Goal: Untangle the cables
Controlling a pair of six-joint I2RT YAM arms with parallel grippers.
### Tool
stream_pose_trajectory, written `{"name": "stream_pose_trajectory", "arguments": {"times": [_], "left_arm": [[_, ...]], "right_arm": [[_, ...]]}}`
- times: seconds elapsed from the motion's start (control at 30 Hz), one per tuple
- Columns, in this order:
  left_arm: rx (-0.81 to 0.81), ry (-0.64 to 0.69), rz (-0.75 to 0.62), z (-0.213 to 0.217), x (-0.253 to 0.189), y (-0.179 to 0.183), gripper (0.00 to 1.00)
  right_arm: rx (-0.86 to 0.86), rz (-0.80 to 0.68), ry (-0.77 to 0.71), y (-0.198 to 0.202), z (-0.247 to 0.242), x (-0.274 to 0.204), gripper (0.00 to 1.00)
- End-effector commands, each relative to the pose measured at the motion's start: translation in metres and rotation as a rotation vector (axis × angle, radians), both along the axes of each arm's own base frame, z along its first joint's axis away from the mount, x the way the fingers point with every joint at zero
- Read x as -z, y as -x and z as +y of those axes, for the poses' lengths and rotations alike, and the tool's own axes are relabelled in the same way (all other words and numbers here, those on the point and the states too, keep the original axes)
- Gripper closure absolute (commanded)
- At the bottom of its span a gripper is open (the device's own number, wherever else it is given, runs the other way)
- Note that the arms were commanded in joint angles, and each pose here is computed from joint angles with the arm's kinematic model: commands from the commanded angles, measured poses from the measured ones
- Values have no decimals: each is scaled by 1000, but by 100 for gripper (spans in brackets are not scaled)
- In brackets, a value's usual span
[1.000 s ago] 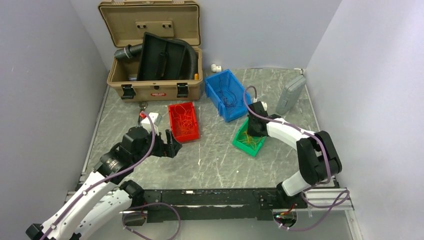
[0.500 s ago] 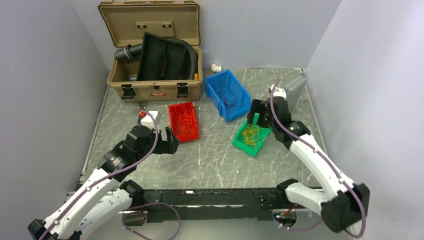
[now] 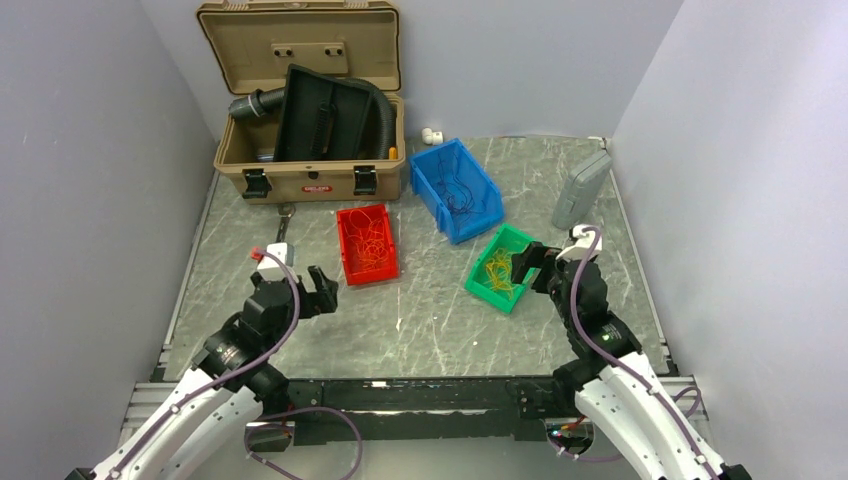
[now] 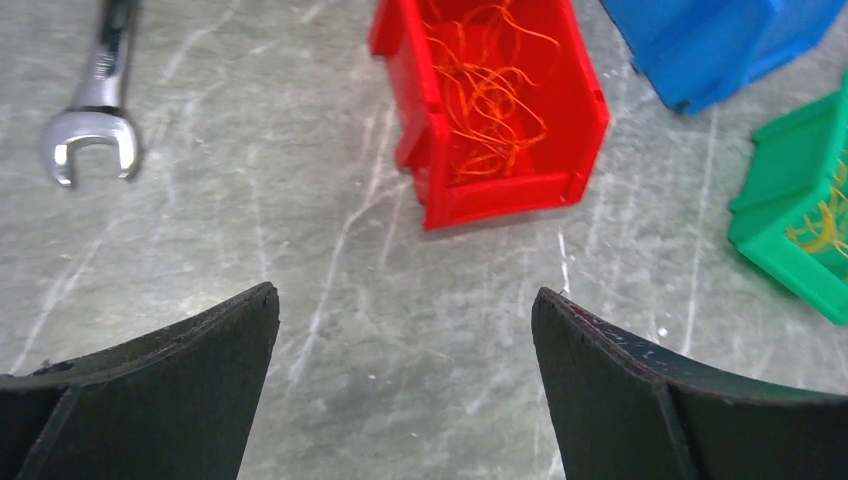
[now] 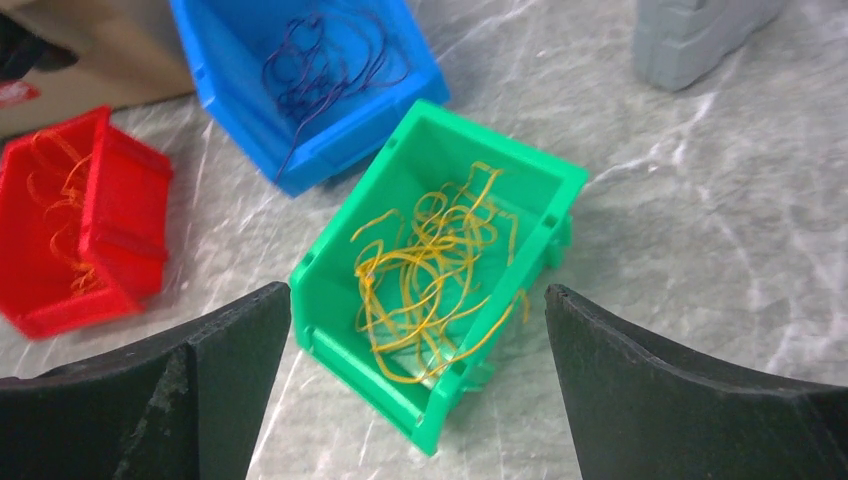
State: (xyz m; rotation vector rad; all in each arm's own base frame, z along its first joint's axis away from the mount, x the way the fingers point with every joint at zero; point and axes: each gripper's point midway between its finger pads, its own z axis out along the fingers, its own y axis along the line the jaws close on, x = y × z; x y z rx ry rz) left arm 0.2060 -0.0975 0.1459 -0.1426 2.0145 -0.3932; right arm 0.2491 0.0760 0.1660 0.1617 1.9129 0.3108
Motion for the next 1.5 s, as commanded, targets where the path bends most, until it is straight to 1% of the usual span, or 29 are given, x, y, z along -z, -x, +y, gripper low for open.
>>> {"name": "stream_pose_trajectory", "arguments": {"times": [0.0,0.07,0.13,0.2,0.27,0.33,0.37,0.4,0.5,0.57,0.63,0.73,0.8,0.87,0.97,1.03,1.13,1.2,1.27,1.3,1.37,1.4,1.47], "left_arm": [[-206,-38,-101,35,-15,-16,1],[-263,-71,-144,47,-16,-20,1],[-301,-117,-221,56,-22,-28,1],[-350,-165,-277,66,-27,-34,1],[-370,-183,-347,69,-41,-43,1],[-390,-210,-375,73,-49,-53,1],[-392,-242,-365,75,-48,-60,1],[-414,-248,-363,81,-53,-67,1],[-420,-252,-326,90,-49,-90,1],[-406,-220,-285,97,-38,-108,1],[-420,-176,-245,109,-28,-124,1],[-424,-93,-171,120,-9,-139,1],[-400,-59,-178,121,-5,-142,1],[-383,-61,-192,119,-1,-140,1],[-406,-73,-202,124,4,-133,1],[-410,-83,-234,125,0,-131,1],[-478,-118,-263,139,-4,-130,1],[-522,-147,-257,148,-4,-129,1],[-547,-165,-264,154,-6,-128,1],[-555,-175,-265,156,-5,-128,1],[-553,-221,-272,160,-1,-127,1],[-563,-230,-301,162,-1,-127,1],[-500,-314,-335,157,11,-126,1]], "right_arm": [[191,-107,16,-14,-31,-26,1],[218,-135,35,-19,-36,-30,1],[228,-182,79,-27,-39,-39,2],[279,-195,111,-35,-49,-41,2],[288,-217,117,-49,-55,-46,6],[270,-217,113,-62,-59,-45,10],[260,-207,110,-70,-61,-43,10],[245,-207,101,-76,-63,-42,9],[272,-191,72,-88,-82,-31,8],[297,-197,42,-96,-96,-24,8],[338,-181,47,-102,-112,-15,8],[416,-145,47,-108,-127,-6,7],[396,-128,35,-111,-124,-2,7],[354,-130,20,-113,-116,0,6],[334,-154,22,-111,-113,4,6],[365,-173,53,-107,-120,9,5],[449,-203,111,-104,-138,12,4],[483,-209,102,-105,-143,18,0],[491,-231,91,-109,-144,21,0],[478,-214,95,-112,-142,25,0],[486,-131,177,-114,-150,36,0],[515,-103,198,-113,-156,45,0],[506,-84,221,-112,-157,57,0]]}}
